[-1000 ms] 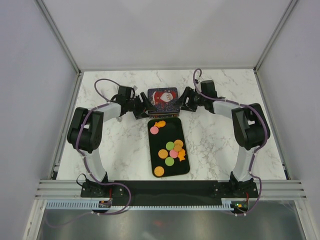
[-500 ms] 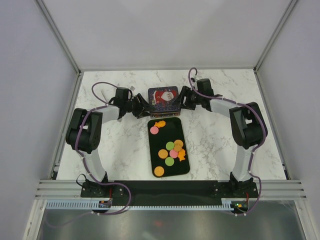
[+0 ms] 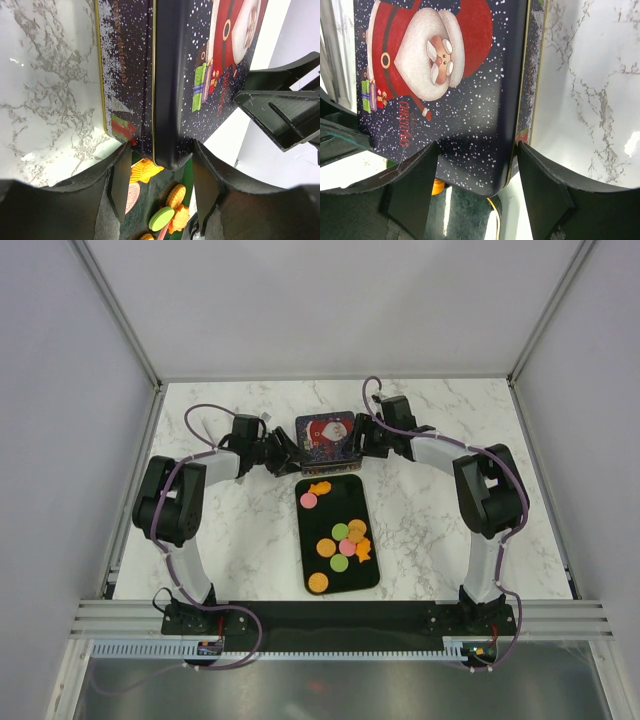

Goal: Pack the cookies

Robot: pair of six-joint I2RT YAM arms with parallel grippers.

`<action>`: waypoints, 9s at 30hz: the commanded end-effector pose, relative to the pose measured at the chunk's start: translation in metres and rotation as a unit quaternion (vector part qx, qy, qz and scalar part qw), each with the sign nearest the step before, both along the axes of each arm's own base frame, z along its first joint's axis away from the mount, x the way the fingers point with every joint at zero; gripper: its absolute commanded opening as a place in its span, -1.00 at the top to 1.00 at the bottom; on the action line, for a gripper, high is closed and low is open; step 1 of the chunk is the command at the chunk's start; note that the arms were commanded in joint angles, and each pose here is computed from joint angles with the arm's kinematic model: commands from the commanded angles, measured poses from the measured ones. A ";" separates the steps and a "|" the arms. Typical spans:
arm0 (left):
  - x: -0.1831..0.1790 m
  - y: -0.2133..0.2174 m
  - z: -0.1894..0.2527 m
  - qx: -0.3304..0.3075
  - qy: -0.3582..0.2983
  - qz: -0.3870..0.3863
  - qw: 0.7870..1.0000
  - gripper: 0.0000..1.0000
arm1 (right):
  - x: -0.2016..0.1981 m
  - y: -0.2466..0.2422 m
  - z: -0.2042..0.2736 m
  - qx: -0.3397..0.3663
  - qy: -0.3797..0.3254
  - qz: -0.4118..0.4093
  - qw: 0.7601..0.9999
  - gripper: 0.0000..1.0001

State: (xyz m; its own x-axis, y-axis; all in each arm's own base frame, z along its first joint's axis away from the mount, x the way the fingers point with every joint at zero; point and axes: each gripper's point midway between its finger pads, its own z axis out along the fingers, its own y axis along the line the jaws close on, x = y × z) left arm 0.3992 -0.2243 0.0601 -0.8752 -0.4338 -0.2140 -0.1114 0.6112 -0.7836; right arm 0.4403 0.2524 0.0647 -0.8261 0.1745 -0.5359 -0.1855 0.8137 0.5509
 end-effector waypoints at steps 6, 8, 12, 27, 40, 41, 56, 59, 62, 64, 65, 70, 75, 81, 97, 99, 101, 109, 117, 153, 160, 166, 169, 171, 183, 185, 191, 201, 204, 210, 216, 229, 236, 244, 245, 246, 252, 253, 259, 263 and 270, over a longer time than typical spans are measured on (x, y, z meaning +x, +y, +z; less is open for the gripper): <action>-0.053 0.009 -0.082 0.119 0.112 0.008 0.987 0.95 | -0.028 0.030 -0.025 -0.063 0.011 0.054 0.997 -0.42; -0.056 0.012 -0.085 0.133 0.112 0.010 0.985 0.95 | -0.030 0.030 -0.028 -0.079 0.010 0.051 0.995 -0.42; -0.064 0.013 -0.093 0.150 0.118 0.008 0.981 0.95 | -0.033 0.030 -0.031 -0.101 0.004 0.054 0.993 -0.42; -0.059 0.019 -0.088 0.178 0.094 0.002 0.979 0.95 | -0.028 0.033 0.030 -0.084 -0.048 0.053 0.994 -0.45; -0.025 0.003 -0.017 0.144 0.012 -0.024 0.989 0.72 | 0.004 0.006 0.083 -0.064 -0.081 0.002 0.995 -0.50; -0.021 0.003 -0.012 0.143 0.006 -0.023 0.989 0.70 | 0.005 0.008 0.090 -0.061 -0.086 0.003 0.994 -0.50; -0.001 0.016 0.056 0.125 -0.053 -0.014 0.991 0.32 | 0.010 0.041 0.119 0.024 -0.088 0.051 0.995 -0.41; 0.002 0.025 0.070 0.125 -0.064 -0.002 0.990 0.32 | 0.009 0.056 0.122 0.056 -0.083 0.068 0.993 -0.33; 0.007 0.051 0.094 0.131 -0.085 0.032 0.987 0.45 | 0.005 0.075 0.124 0.086 -0.077 0.088 0.989 0.03; 0.007 0.064 0.118 0.131 -0.106 0.051 0.984 0.48 | 0.002 0.090 0.128 0.107 -0.077 0.101 0.986 0.41; 0.010 0.075 0.125 0.134 -0.114 0.061 0.983 0.49 | 0.000 0.097 0.123 0.113 -0.069 0.109 0.985 0.50; 0.008 0.091 0.167 0.139 -0.153 0.078 0.975 0.48 | -0.007 0.137 0.117 0.164 -0.067 0.147 0.973 0.94; 0.006 0.092 0.169 0.142 -0.155 0.073 0.975 0.49 | -0.022 0.167 0.058 0.158 -0.029 0.155 0.975 1.00; 0.005 0.093 0.155 0.145 -0.139 0.069 0.977 0.50 | -0.034 0.154 -0.042 0.111 0.043 0.125 0.985 1.00; 0.012 0.089 0.162 0.137 -0.147 0.064 0.978 0.45 | -0.002 0.159 0.051 0.114 -0.053 0.122 0.984 1.00; 0.011 0.088 0.156 0.137 -0.140 0.061 0.979 0.28 | 0.004 0.156 0.067 0.119 -0.069 0.118 0.983 0.99; 0.012 0.088 0.147 0.135 -0.132 0.062 0.980 0.16 | 0.009 0.151 0.089 0.127 -0.087 0.114 0.981 0.93; 0.016 0.072 0.100 0.123 -0.098 0.043 0.987 -0.32 | 0.023 0.095 0.141 0.104 -0.137 0.040 0.984 0.54; 0.029 0.026 0.048 0.079 -0.053 -0.011 0.995 -0.37 | 0.020 0.000 0.104 0.020 -0.112 -0.044 0.992 -0.24; 0.042 -0.011 0.006 0.038 -0.028 -0.028 0.999 -0.32 | -0.002 0.018 0.035 0.164 0.015 0.018 0.986 -0.49; 0.040 -0.007 -0.001 0.078 -0.031 -0.026 0.996 -0.21 | -0.010 0.033 0.059 0.246 0.035 0.041 0.968 -0.37; 0.043 0.004 -0.004 0.144 -0.035 -0.015 0.989 -0.16 | -0.014 0.036 0.085 0.310 0.032 0.064 0.948 -0.33; 0.044 0.007 -0.005 0.160 -0.035 -0.013 0.986 -0.16 | -0.015 0.035 0.093 0.319 0.028 0.070 0.945 -0.34; 0.045 0.008 -0.006 0.167 -0.037 -0.014 0.985 -0.15 | -0.016 0.035 0.094 0.325 0.033 0.070 0.942 -0.33; 0.042 -0.006 -0.008 0.185 -0.042 -0.037 0.981 -0.15 | -0.033 0.047 0.107 0.411 0.053 0.111 0.904 -0.25; 0.042 -0.006 -0.005 0.184 -0.043 -0.037 0.981 -0.15 | -0.036 0.050 0.107 0.408 0.049 0.121 0.904 -0.23; 0.046 -0.009 0.002 0.181 -0.050 -0.040 0.981 -0.18 | -0.044 0.058 0.063 0.277 0.049 0.117 0.953 -0.26; 0.056 -0.019 0.015 0.158 -0.062 -0.049 0.984 -0.40 | -0.068 0.059 0.031 0.179 0.055 0.139 0.972 -0.39; 0.055 -0.023 0.022 0.143 -0.063 -0.055 0.986 -0.42 | -0.062 0.052 0.037 0.150 0.036 0.132 0.979 -0.41; 0.049 -0.028 0.040 0.117 -0.069 -0.063 0.989 -0.46 | -0.037 0.037 0.065 0.130 -0.004 0.105 0.986 -0.43; 0.049 -0.015 0.048 0.118 -0.073 -0.050 0.989 -0.52 | -0.014 0.006 0.081 0.089 -0.039 0.055 0.994 -0.51; 0.071 0.009 0.067 0.129 -0.089 -0.020 0.988 -0.57 | 0.039 -0.052 0.052 0.043 -0.035 -0.052 0.997 -0.54; 0.081 0.014 0.052 0.138 -0.084 -0.015 0.987 -0.61 | 0.073 -0.064 0.035 0.015 -0.039 -0.073 0.996 -0.55; 0.090 0.015 0.039 0.137 -0.071 -0.011 0.988 -0.61 | 0.096 -0.058 0.018 0.009 -0.031 -0.068 0.997 -0.56; 0.091 0.015 0.039 0.135 -0.070 -0.011 0.988 -0.61 | 0.099 -0.058 0.017 0.010 -0.031 -0.067 0.997 -0.55; 0.090 0.014 0.038 0.135 -0.068 -0.011 0.989 -0.61 | 0.100 -0.057 0.017 0.012 -0.032 -0.065 0.997 -0.56; 0.094 0.010 0.030 0.125 -0.063 -0.014 0.990 -0.57 | 0.102 -0.052 0.023 0.016 -0.038 -0.057 0.998 -0.51; 0.096 0.010 0.029 0.124 -0.065 -0.012 0.990 -0.56 | 0.101 -0.051 0.023 0.015 -0.038 -0.055 0.998 -0.49; 0.098 0.007 0.023 0.119 -0.060 -0.012 0.991 -0.47 | 0.093 -0.046 0.026 0.015 -0.037 -0.041 0.998 -0.43; 0.098 0.007 0.019 0.114 -0.056 -0.012 0.992 -0.40 | 0.085 -0.041 0.028 0.019 -0.034 -0.028 0.999 -0.43; 0.097 0.006 0.017 0.114 -0.056 -0.010 0.992 -0.30 | 0.080 -0.036 0.042 0.018 -0.045 -0.024 0.999 -0.40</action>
